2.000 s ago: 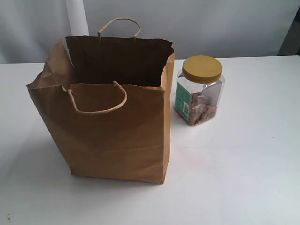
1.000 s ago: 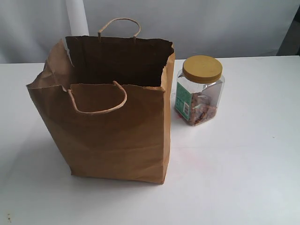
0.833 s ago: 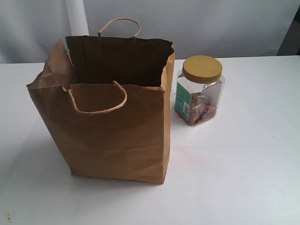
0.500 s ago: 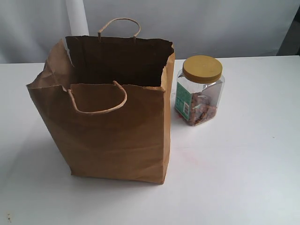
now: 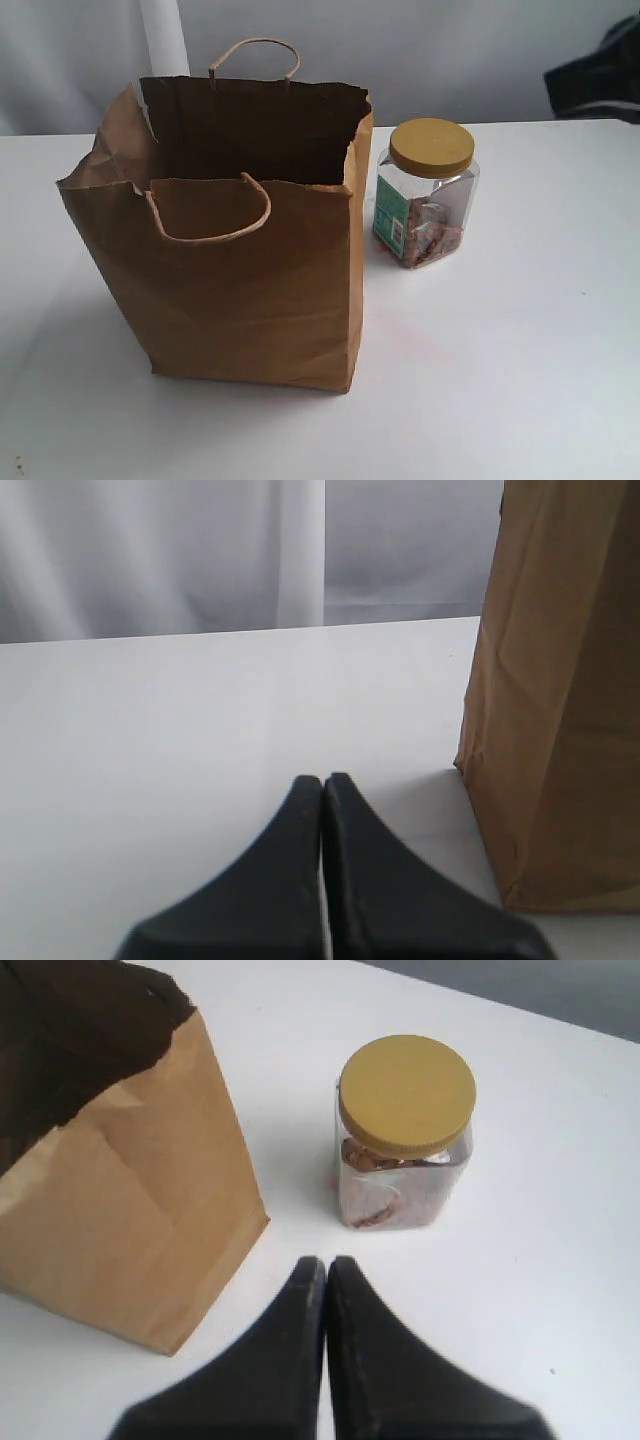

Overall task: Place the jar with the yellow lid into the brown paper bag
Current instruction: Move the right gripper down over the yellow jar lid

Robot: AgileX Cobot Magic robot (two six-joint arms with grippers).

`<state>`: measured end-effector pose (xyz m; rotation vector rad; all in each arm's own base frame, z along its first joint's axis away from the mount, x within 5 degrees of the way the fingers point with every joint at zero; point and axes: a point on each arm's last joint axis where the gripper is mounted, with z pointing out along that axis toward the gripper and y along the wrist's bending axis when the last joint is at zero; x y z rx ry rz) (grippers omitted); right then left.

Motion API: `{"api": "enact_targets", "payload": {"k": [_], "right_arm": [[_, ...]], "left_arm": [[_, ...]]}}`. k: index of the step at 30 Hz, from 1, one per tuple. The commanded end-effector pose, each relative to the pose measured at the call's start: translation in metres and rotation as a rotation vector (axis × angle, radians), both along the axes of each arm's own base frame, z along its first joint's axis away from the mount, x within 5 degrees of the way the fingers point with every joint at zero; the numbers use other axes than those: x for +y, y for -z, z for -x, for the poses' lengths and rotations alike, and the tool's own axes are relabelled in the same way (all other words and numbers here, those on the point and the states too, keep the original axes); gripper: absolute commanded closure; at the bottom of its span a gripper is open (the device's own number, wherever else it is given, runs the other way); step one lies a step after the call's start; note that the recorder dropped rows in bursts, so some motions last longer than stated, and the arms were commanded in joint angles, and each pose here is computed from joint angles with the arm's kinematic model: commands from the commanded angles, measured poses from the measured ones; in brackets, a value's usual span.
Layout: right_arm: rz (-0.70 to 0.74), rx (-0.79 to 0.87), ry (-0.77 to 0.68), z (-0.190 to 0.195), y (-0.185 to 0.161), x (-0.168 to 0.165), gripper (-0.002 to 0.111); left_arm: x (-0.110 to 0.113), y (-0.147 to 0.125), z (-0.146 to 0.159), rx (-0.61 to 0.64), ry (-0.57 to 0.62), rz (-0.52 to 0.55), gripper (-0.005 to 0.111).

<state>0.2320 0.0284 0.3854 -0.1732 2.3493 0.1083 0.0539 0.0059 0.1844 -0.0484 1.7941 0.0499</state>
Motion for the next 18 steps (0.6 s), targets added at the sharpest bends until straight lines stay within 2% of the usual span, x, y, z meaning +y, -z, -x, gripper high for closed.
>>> {"api": "enact_targets", "payload": {"k": [1, 8, 15, 18], "right_arm": [[0.028, 0.033, 0.0, -0.049, -0.004, 0.002, 0.108], [0.087, 0.154, -0.045, -0.122, 0.002, 0.008, 0.108], [0.197, 0.277, -0.027, -0.172, 0.032, 0.003, 0.108], [0.298, 0.316, -0.024, -0.187, 0.054, -0.003, 0.108]], "left_arm": [[-0.001, -0.001, 0.0, -0.009, 0.006, 0.007, 0.106], [-0.001, -0.001, 0.0, -0.009, 0.006, 0.007, 0.106], [-0.001, -0.001, 0.0, -0.009, 0.006, 0.007, 0.106], [-0.001, -0.001, 0.0, -0.009, 0.006, 0.007, 0.106]]}}
